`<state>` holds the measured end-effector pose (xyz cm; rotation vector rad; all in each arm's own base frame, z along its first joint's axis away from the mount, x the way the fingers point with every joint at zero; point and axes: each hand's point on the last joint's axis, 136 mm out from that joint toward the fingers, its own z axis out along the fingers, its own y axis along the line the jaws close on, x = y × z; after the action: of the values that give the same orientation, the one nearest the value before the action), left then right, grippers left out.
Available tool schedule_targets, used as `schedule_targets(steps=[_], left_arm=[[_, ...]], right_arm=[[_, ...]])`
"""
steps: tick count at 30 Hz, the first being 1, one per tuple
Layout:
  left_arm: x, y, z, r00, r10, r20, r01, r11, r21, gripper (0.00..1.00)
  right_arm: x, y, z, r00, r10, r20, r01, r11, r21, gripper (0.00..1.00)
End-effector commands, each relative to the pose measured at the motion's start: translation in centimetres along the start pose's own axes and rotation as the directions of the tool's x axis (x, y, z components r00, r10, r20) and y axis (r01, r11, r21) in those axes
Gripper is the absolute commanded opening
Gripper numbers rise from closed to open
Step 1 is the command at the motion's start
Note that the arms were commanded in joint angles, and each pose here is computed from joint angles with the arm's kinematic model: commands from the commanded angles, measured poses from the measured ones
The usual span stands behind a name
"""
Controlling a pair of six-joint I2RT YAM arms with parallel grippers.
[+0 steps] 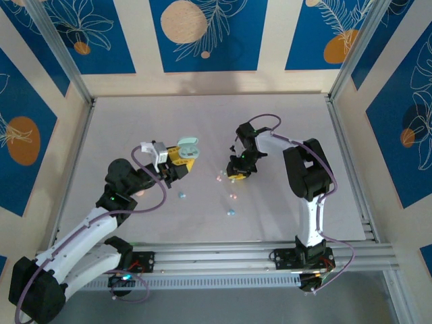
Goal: Insert wireless bluetooth earbuds into charging case
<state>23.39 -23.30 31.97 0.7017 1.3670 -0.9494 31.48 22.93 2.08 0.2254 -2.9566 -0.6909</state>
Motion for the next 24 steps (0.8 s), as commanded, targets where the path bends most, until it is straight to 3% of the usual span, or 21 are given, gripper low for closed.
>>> schedule_targets(steps=[1, 24], left_arm=[[-1.3, -0.5, 0.0, 0.999, 0.010, 0.032, -0.011, 1.000, 0.017, 0.29], [-1.4, -0.5, 0.1, 0.999, -0.001, 0.032, 0.000, 1.000, 0.020, 0.30]], right_arm=[[1.0, 0.3, 0.7, 0.999, 0.021, -0.041, -0.022, 0.999, -0.035, 0.29], [-0.1, 0.7, 0.2, 1.000, 0.028, 0.013, -0.027, 0.997, -0.076, 0.33]])
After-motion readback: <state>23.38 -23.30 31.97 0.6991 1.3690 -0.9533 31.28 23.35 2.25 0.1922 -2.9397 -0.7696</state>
